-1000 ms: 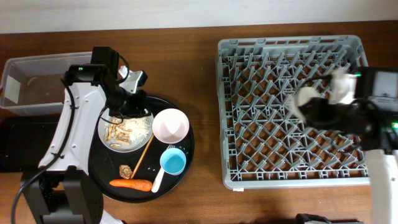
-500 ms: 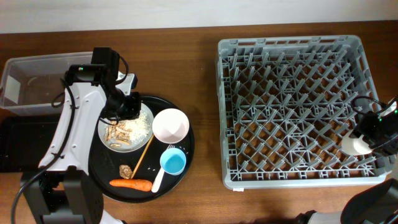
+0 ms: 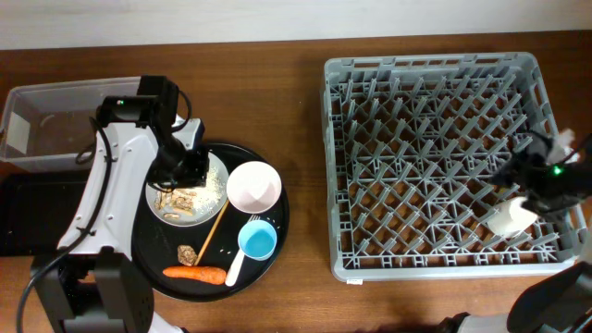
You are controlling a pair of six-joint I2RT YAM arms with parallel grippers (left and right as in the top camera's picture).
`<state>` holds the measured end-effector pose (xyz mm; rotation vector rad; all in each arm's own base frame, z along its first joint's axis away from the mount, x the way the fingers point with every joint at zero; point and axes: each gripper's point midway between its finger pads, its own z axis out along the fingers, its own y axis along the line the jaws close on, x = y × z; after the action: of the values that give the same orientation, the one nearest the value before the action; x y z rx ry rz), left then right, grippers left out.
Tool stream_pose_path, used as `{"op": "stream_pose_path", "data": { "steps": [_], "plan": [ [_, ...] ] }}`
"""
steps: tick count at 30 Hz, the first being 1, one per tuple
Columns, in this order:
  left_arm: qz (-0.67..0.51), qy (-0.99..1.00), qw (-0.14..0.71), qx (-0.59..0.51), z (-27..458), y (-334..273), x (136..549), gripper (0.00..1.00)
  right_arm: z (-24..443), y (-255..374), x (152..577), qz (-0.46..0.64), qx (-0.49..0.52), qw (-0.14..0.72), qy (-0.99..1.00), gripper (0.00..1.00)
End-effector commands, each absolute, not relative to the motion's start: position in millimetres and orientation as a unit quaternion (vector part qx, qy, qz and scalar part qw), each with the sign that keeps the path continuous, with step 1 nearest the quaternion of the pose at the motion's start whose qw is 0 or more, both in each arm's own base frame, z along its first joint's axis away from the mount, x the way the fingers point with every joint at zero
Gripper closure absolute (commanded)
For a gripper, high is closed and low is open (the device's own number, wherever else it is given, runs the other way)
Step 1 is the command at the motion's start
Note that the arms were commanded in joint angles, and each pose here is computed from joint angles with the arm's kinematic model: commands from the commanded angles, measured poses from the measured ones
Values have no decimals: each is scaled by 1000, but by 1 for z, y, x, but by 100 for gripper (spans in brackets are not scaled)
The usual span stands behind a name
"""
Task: Sort waste into correct bins and load items into the dishwasher rack
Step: 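Place the white cup upside down in the rack with the right gripper, then lift the blue cup with the left gripper and hand it to the right gripper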
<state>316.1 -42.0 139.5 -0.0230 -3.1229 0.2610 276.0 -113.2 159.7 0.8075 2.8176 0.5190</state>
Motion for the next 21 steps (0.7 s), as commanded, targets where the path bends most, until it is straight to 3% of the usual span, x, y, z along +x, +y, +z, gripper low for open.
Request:
{"op": "stream_pose_path", "data": {
  "steps": [1, 4, 8, 16, 17, 18, 19, 21],
  "plan": [
    [104, -994, 28, -5, 143, -52, 304, 80, 207, -43, 297, 258, 115, 166, 945, 19],
    [127, -988, 81, -31, 138, -79, 276, 73, 215, -4, 295, 245, 41, 162, 955, 18],
    [117, -978, 150, -85, 108, -114, 232, 73, 207, 22, 292, 212, -19, 138, 967, 17],
    [99, -980, 150, -83, 64, -121, 219, 73, 207, 22, 292, 211, -18, 138, 968, 17],
    [91, -982, 144, -82, 62, -119, 222, 74, 207, 22, 292, 211, -18, 138, 968, 17],
    [91, -983, 139, -82, 62, -119, 224, 92, 207, 22, 292, 211, -18, 138, 968, 17],
    [92, -983, 135, -83, 61, -120, 226, 99, 207, 22, 292, 211, -18, 138, 968, 17],
    [94, -985, 122, -84, 67, -122, 234, 99, 207, 22, 292, 211, -18, 138, 968, 17]
  ]
}}
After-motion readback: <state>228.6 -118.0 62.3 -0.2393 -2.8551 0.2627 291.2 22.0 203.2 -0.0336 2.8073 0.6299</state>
